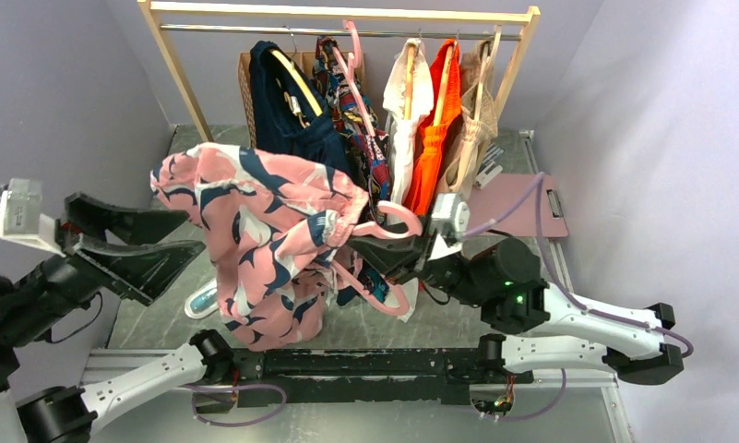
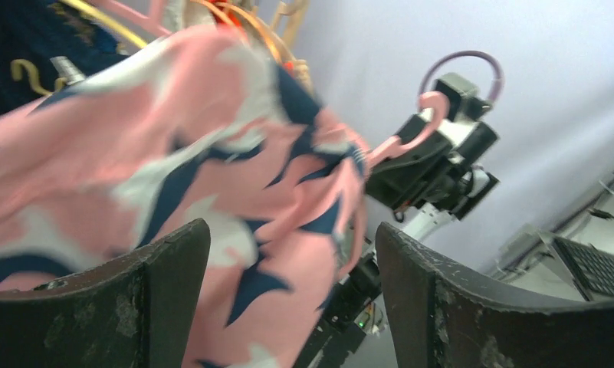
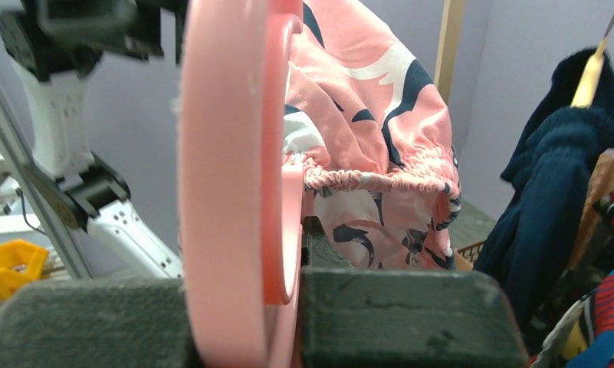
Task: Place the shorts on the hanger
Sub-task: Hang the shorts on the hanger.
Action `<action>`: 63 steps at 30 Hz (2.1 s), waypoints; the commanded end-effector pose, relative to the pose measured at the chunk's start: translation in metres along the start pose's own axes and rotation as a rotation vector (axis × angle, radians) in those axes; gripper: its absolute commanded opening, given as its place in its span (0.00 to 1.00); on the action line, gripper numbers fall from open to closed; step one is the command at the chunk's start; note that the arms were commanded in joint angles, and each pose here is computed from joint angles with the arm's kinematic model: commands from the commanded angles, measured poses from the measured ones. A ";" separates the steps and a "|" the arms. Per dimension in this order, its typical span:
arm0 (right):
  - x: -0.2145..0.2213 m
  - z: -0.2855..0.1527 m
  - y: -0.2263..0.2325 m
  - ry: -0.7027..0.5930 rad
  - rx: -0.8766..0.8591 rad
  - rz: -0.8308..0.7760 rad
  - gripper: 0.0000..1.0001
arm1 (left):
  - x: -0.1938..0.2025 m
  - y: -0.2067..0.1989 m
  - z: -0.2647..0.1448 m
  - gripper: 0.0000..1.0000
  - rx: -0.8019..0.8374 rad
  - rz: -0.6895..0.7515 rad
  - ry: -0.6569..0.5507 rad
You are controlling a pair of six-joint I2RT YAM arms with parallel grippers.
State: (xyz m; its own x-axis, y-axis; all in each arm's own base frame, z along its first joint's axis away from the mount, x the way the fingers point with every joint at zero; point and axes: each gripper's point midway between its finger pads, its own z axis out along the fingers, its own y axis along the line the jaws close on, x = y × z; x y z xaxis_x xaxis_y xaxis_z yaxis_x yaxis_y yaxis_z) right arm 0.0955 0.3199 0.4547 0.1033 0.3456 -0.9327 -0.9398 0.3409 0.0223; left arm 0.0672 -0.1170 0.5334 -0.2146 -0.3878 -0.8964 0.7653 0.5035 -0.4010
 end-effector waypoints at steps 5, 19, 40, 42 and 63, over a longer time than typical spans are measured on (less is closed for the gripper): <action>-0.050 -0.022 -0.004 -0.102 0.009 0.049 0.00 | 0.030 0.070 0.005 0.83 -0.344 0.001 0.042; -0.043 -0.026 -0.003 -0.056 0.007 0.081 0.00 | 0.040 0.069 0.039 0.70 -0.265 0.136 0.077; -0.018 -0.039 -0.010 0.094 0.042 0.050 0.00 | -0.046 0.025 0.027 0.07 -0.148 0.201 -0.134; -0.023 -0.039 -0.005 0.084 0.016 0.055 0.00 | -0.048 0.022 0.028 0.07 -0.138 0.208 -0.133; -0.056 -0.042 0.001 0.017 -0.040 0.024 0.00 | -0.051 0.024 0.027 1.00 -0.158 0.238 -0.097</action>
State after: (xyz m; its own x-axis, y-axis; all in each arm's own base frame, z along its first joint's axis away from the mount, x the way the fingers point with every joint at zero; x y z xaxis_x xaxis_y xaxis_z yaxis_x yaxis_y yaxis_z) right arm 0.0709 0.2803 0.4704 0.0272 0.3185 -0.9475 -0.9654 0.2544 0.0578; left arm 0.1421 -0.1362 0.5325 -0.0902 -0.1971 -0.9762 0.6443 0.7359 -0.2081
